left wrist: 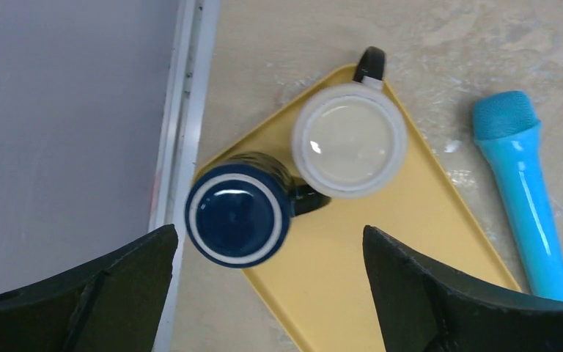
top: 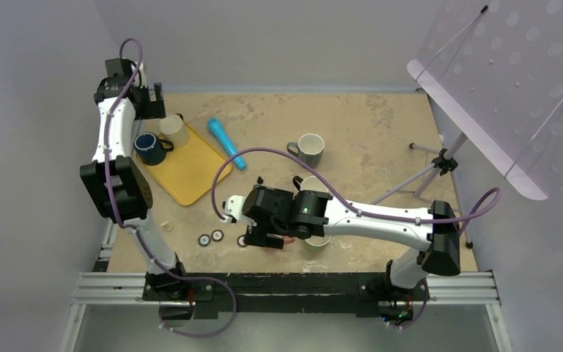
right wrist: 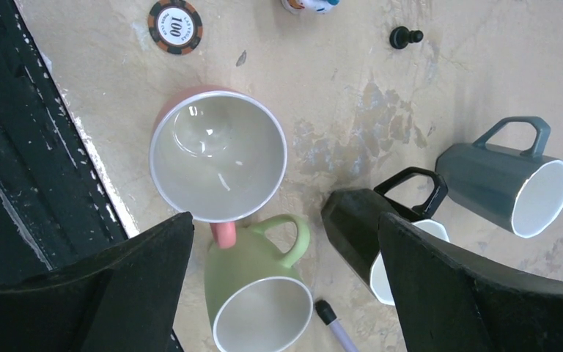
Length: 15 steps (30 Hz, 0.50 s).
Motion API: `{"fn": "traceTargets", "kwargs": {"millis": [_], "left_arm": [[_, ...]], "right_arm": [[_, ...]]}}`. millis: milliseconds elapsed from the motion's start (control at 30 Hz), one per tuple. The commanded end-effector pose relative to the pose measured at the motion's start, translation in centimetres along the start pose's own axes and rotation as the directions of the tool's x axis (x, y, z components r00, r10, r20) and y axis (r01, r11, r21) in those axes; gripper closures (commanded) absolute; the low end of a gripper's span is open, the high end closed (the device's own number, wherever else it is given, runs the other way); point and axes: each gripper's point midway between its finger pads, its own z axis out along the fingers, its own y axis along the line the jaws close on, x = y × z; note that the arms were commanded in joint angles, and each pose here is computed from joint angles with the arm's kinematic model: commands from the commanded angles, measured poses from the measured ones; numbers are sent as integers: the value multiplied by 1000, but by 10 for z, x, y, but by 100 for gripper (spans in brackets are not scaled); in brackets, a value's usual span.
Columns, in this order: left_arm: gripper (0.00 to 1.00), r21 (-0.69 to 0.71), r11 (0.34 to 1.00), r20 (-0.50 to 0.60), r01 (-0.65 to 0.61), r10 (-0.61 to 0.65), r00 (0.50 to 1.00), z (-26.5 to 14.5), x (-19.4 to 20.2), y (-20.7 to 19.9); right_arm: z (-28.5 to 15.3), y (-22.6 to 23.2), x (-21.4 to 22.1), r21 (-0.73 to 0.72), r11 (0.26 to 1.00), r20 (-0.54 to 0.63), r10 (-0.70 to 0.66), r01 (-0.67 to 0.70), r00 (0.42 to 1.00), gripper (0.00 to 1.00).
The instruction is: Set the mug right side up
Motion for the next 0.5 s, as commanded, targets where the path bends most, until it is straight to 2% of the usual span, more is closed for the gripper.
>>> {"fn": "traceTargets", "kwargs": {"millis": [0,133,233,400,467], "left_arm": [[0,-13,999,-174,-48,45,984,23,25,31],[0,-20,1000,-265,8,-13,964,47,35,42],[0,27,999,-306,23,-14,952,58,48,34],[0,81,996,-345,21,8,939,56,75,24],[4,104,995,-342,8,28,939,48,80,21]], "right_arm": [[-3,-7,-7,39,999,71,19,-22,997,2],[-2,-3,-2,22,1000,76,15,-16,997,2],[-2,-2,3,22,1000,72,13,-14,997,2],[-7,-4,4,28,999,87,18,-21,996,2],[-9,-4,2,26,999,95,18,-20,995,2]]}}
